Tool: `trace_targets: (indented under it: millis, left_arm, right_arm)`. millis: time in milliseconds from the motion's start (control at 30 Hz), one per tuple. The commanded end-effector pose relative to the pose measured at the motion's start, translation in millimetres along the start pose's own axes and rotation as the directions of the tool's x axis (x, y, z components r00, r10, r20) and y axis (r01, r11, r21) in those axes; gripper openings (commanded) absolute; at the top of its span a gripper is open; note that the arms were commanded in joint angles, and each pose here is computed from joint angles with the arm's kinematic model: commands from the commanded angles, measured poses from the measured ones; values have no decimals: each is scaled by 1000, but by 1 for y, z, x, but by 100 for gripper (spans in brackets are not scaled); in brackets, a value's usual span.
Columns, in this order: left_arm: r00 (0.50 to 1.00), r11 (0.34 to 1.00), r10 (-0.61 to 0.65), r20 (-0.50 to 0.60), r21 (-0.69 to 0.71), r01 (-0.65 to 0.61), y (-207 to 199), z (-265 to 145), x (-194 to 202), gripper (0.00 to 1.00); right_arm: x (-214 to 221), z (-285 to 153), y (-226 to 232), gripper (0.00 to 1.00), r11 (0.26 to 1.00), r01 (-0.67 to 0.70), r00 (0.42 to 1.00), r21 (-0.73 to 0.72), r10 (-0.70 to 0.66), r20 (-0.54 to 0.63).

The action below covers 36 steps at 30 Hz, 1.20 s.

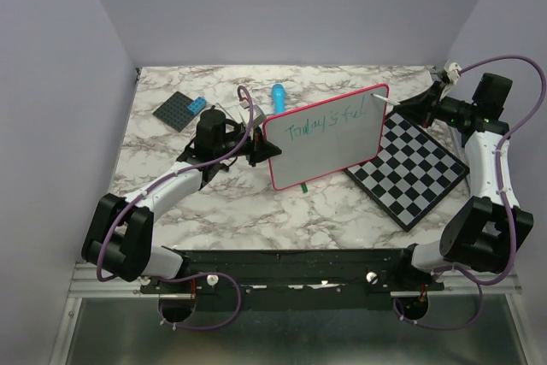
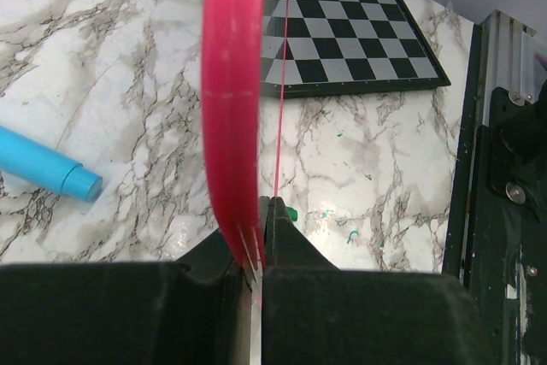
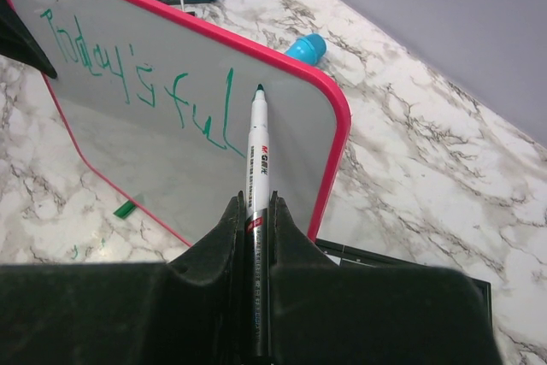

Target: Write a sentence on the whiteboard

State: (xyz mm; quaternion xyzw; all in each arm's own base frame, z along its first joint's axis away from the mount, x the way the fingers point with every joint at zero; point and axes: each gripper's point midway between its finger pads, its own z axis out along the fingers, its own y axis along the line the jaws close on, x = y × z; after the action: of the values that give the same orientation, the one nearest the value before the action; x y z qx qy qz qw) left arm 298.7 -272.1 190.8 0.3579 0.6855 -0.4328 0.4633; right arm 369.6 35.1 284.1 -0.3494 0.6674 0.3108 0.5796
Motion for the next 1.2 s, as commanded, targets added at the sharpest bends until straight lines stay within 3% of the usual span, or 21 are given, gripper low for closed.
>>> trace_targets:
  millis: [0,667,1000,1167]
  left_arm:
    - [985,996,-82,-152,-33,78,5,-3,53,0]
    - [985,996,-81,-153,-34,77,5,-3,53,0]
    - [985,996,-81,-153,-36,77,6,-3,53,0]
    - [985,997,-80,-152,-34,76,5,-3,52,0]
  right_arm:
    - [11,0,-4,1,1000,-13,1000,-2,13,-6]
    - [64,-5,10,0,999,-43,993,11,44,-113]
    - [51,-14,-4,1,998,-23,994,54,28,-109]
    - [33,-13,7,0,1000,-10,998,9,10,-58]
